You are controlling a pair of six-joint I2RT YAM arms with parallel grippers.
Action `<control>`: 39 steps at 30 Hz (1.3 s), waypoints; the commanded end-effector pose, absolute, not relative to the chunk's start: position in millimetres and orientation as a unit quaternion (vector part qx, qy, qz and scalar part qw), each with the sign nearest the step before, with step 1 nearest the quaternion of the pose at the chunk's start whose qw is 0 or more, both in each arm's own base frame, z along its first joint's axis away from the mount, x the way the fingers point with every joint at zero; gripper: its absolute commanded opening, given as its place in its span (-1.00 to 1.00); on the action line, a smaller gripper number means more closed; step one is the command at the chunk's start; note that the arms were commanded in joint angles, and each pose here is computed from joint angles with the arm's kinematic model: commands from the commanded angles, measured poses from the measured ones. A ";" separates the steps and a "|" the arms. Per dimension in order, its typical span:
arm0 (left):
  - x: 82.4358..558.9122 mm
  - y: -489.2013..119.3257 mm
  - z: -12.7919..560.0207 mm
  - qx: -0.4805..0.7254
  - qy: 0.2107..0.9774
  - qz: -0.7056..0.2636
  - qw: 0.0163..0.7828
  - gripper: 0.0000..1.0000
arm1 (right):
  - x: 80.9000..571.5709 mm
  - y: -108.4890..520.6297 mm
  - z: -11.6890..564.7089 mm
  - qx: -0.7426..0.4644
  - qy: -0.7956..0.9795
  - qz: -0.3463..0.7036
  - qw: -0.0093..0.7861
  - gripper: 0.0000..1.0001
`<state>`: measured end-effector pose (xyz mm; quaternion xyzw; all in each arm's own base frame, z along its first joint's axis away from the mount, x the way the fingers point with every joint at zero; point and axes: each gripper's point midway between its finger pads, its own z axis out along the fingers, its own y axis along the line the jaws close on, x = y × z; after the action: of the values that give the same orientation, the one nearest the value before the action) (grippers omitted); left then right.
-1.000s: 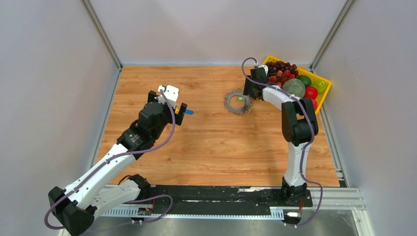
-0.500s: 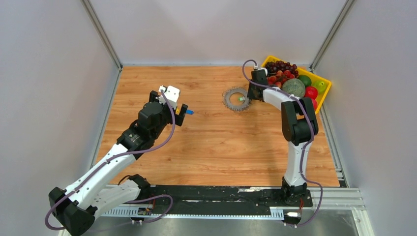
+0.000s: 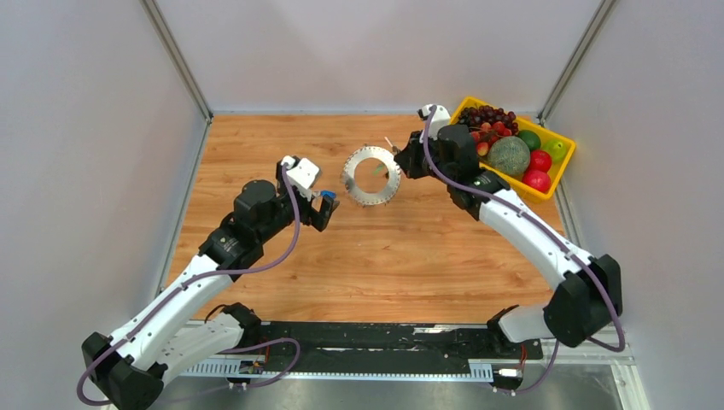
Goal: Remove the keys from the keyring
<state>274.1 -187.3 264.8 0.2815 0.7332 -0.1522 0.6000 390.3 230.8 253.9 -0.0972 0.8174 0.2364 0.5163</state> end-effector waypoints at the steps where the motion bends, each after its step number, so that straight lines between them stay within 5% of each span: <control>1: 256.1 -211.5 281.6 0.334 0.681 -0.219 0.614 1.00 | 348.4 261.1 299.3 -0.144 0.767 0.339 0.526 -1.00; 13: 254.6 -192.4 302.0 0.274 0.659 -0.220 0.665 1.00 | 279.7 275.9 321.1 -0.255 0.694 0.407 0.537 -1.00; 26: 242.5 -226.3 301.7 0.308 0.648 -0.374 0.588 1.00 | 249.3 288.3 335.0 -0.302 0.633 0.456 0.547 -1.00; 35: 229.4 -232.2 307.0 0.335 0.622 -0.397 0.585 0.98 | 250.7 294.7 333.0 -0.310 0.632 0.456 0.544 -1.00; 38: 222.6 -237.4 307.0 0.351 0.610 -0.415 0.576 0.73 | 245.6 300.5 334.8 -0.321 0.626 0.460 0.542 -1.00; 39: 219.7 -239.4 305.9 0.357 0.608 -0.422 0.570 0.44 | 244.4 302.4 336.0 -0.324 0.623 0.461 0.542 -1.00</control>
<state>232.7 -230.9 281.9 0.3243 0.6549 -0.3898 0.5604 252.5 290.5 296.4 -0.2953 0.6819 0.4406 0.5037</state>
